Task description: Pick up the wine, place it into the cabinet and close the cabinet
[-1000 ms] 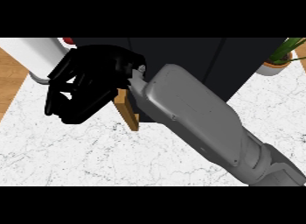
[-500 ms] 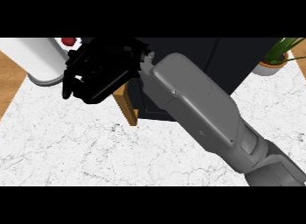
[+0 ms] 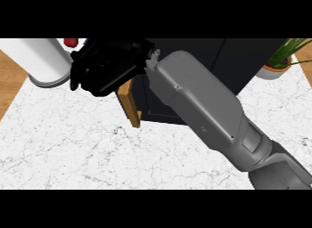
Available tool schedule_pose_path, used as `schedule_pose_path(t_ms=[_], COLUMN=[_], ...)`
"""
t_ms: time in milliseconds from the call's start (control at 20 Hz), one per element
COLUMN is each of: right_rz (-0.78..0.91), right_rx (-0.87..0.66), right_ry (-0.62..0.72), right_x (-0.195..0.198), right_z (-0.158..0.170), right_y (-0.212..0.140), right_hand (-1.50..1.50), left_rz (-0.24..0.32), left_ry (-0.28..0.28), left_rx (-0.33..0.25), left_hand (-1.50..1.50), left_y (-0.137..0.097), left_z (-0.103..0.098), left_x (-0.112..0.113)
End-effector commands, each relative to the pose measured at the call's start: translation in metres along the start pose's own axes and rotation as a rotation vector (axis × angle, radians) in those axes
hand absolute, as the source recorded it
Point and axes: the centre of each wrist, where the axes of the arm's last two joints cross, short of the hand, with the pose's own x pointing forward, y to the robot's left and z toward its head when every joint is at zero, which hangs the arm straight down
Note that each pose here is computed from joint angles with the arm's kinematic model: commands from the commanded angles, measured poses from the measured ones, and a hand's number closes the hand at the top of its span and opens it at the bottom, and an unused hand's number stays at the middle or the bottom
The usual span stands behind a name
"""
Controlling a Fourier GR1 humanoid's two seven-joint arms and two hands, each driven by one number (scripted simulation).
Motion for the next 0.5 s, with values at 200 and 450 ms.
schedule_pose_path(t_ms=[200,450], right_rz=[-0.009,0.01], right_rx=[-0.383,-0.375], right_ry=[-0.117,-0.123], right_x=[0.005,0.001], right_z=[0.066,0.067], right_y=[-0.056,-0.055], right_hand=[1.5,1.5], left_rz=[0.01,0.011], left_ry=[-0.026,-0.001], left_rx=[-0.027,-0.062], left_hand=[-1.5,-1.5], left_y=[-0.001,-0.006], left_z=[-0.003,-0.011], left_x=[0.001,0.0])
